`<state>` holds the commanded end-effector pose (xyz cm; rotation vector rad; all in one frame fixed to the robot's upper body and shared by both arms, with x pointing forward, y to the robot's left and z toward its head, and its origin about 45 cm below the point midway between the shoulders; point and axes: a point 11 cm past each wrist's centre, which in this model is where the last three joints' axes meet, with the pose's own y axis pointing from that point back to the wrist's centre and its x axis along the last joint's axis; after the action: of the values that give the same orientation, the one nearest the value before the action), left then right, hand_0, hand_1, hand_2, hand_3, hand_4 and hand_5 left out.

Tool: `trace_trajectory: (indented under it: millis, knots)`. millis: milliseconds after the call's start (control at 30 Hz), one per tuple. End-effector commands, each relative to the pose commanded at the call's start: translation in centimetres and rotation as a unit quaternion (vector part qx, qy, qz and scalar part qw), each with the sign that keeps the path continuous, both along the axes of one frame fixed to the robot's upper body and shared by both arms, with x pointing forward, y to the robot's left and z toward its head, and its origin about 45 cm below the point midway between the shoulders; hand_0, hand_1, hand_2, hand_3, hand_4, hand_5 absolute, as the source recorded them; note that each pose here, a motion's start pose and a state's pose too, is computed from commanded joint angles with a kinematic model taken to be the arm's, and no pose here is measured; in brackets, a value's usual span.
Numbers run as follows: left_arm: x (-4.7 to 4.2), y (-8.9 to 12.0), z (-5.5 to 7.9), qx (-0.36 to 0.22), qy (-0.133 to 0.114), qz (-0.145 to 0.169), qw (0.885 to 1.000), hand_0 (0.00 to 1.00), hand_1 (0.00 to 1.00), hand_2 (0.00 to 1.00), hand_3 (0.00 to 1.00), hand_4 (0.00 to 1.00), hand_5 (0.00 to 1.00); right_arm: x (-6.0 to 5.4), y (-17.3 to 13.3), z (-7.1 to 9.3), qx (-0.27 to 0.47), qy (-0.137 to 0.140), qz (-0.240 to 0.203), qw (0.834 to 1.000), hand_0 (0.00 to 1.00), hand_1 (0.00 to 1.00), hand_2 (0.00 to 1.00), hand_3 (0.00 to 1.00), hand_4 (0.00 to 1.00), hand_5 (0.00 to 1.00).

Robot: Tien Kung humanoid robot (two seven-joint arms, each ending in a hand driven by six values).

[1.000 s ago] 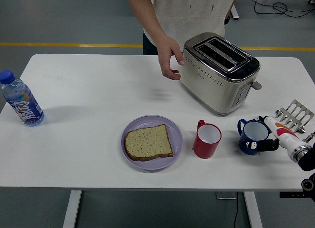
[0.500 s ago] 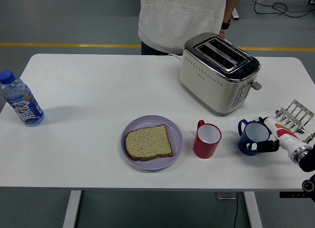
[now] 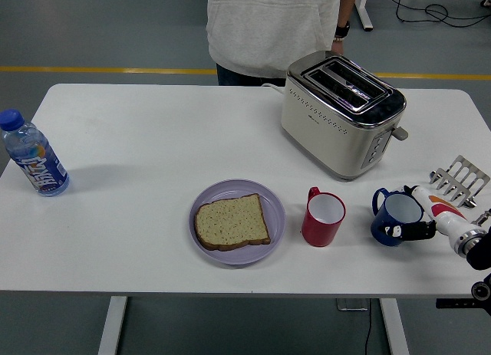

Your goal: Pick up the cup,pour liquid into bread,place the cup on the desk

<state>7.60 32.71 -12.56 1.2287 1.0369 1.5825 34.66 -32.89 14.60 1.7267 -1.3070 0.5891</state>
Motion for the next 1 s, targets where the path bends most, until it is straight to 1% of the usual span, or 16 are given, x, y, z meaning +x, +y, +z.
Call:
trace_trajectory:
  millis: [100, 133, 300, 333, 500, 533, 700, 733, 1000]
  knots:
    - [-0.02, -0.01, -0.01, 0.0, 0.0, 0.0, 1.0, 0.695, 0.708, 0.711, 0.566, 0.251, 0.998, 0.03, 0.06, 0.03, 0.0, -0.002, 0.001, 1.0, 0.512, 0.474, 0.597, 0.636, 0.687, 0.073]
    - [-0.03, -0.01, -0.01, 0.0, 0.0, 0.0, 1.0, 0.695, 0.707, 0.711, 0.566, 0.251, 0.998, 0.05, 0.09, 0.04, 0.0, -0.002, 0.002, 1.0, 0.546, 0.507, 0.624, 0.698, 0.697, 0.075]
    - [-0.03, 0.01, 0.0, 0.0, -0.001, 0.0, 1.0, 0.695, 0.707, 0.711, 0.566, 0.251, 0.998, 0.13, 0.22, 0.13, 0.0, -0.007, 0.004, 1.0, 0.546, 0.507, 0.624, 0.698, 0.697, 0.075]
    - [0.0, 0.01, 0.0, 0.0, -0.001, 0.0, 1.0, 0.695, 0.707, 0.71, 0.566, 0.251, 0.998, 0.17, 0.23, 0.2, -0.001, -0.009, 0.005, 1.0, 0.59, 0.563, 0.693, 0.757, 0.73, 0.093]
    - [0.11, 0.06, 0.03, 0.0, -0.003, 0.001, 1.0, 0.695, 0.707, 0.71, 0.566, 0.251, 0.998, 0.31, 0.23, 0.41, -0.002, -0.013, 0.006, 1.0, 0.59, 0.563, 0.693, 0.757, 0.73, 0.093]
    - [0.14, 0.06, 0.03, 0.0, -0.003, 0.001, 1.0, 0.694, 0.707, 0.71, 0.566, 0.252, 0.998, 0.33, 0.23, 0.45, -0.003, -0.014, 0.006, 1.0, 0.634, 0.612, 0.743, 0.795, 0.759, 0.116]
    - [0.17, 0.05, 0.04, 0.0, -0.004, 0.002, 1.0, 0.694, 0.707, 0.71, 0.566, 0.252, 0.998, 0.37, 0.19, 0.47, -0.004, -0.013, 0.006, 1.0, 0.634, 0.612, 0.743, 0.795, 0.759, 0.116]
    - [0.17, 0.03, 0.03, 0.0, -0.004, 0.002, 1.0, 0.694, 0.707, 0.709, 0.566, 0.252, 0.998, 0.37, 0.16, 0.42, -0.004, -0.012, 0.006, 1.0, 0.659, 0.635, 0.779, 0.81, 0.785, 0.138]
    - [0.18, 0.03, 0.04, -0.001, -0.004, 0.001, 1.0, 0.694, 0.707, 0.709, 0.566, 0.252, 0.998, 0.29, 0.15, 0.34, -0.007, -0.004, 0.009, 1.0, 0.666, 0.643, 0.791, 0.816, 0.796, 0.149]
